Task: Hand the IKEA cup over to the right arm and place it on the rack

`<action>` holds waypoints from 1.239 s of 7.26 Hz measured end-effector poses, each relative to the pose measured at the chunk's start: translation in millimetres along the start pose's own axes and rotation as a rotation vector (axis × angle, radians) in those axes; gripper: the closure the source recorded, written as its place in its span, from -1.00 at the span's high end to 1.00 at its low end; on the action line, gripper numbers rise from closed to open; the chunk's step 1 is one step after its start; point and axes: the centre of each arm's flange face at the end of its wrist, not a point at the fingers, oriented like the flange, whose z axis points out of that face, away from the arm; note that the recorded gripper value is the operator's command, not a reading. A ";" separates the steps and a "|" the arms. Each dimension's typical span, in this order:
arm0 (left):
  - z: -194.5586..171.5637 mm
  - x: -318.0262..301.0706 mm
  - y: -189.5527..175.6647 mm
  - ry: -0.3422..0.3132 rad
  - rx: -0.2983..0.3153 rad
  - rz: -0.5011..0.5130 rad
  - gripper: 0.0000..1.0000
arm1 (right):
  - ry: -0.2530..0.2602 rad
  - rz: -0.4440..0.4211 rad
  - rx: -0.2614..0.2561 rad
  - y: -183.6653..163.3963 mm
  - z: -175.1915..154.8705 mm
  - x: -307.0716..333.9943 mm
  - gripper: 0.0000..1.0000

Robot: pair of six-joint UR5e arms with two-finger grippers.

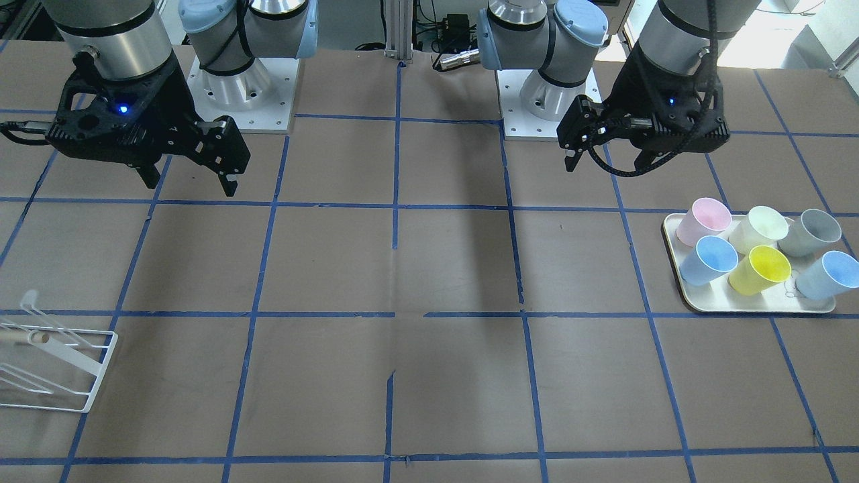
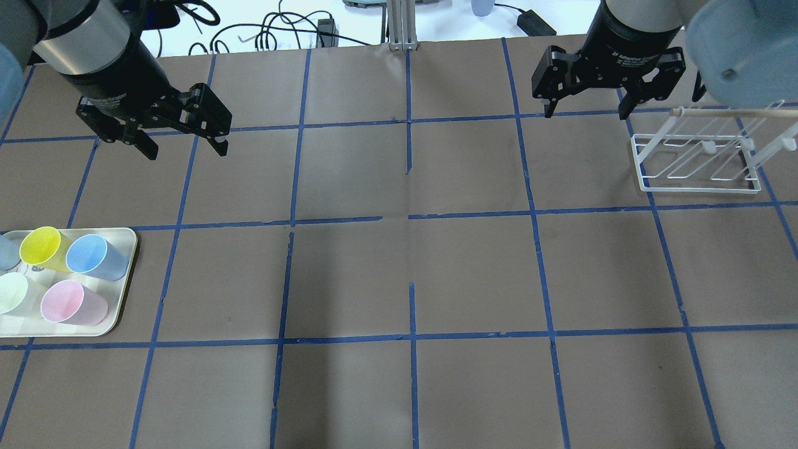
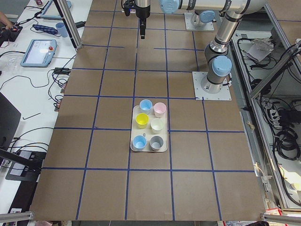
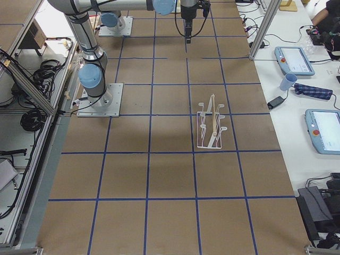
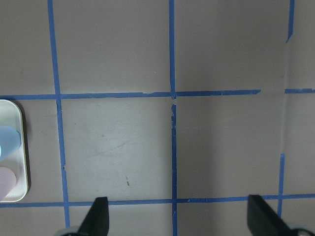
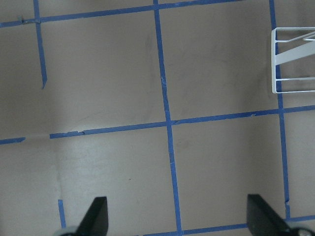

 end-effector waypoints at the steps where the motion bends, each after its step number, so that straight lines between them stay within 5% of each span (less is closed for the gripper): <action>1: -0.3 0.0 0.0 0.000 0.001 0.000 1.00 | 0.000 0.000 0.001 0.0 -0.4 0.0 1.00; 6: 0.0 -27.7 -1.0 0.000 -0.001 0.059 1.00 | 0.000 -0.001 0.001 -0.1 -0.6 0.0 1.00; 9: 3.4 -153.9 -3.9 0.012 -0.005 0.051 1.00 | 0.000 -0.001 0.001 -0.1 -0.5 0.0 1.00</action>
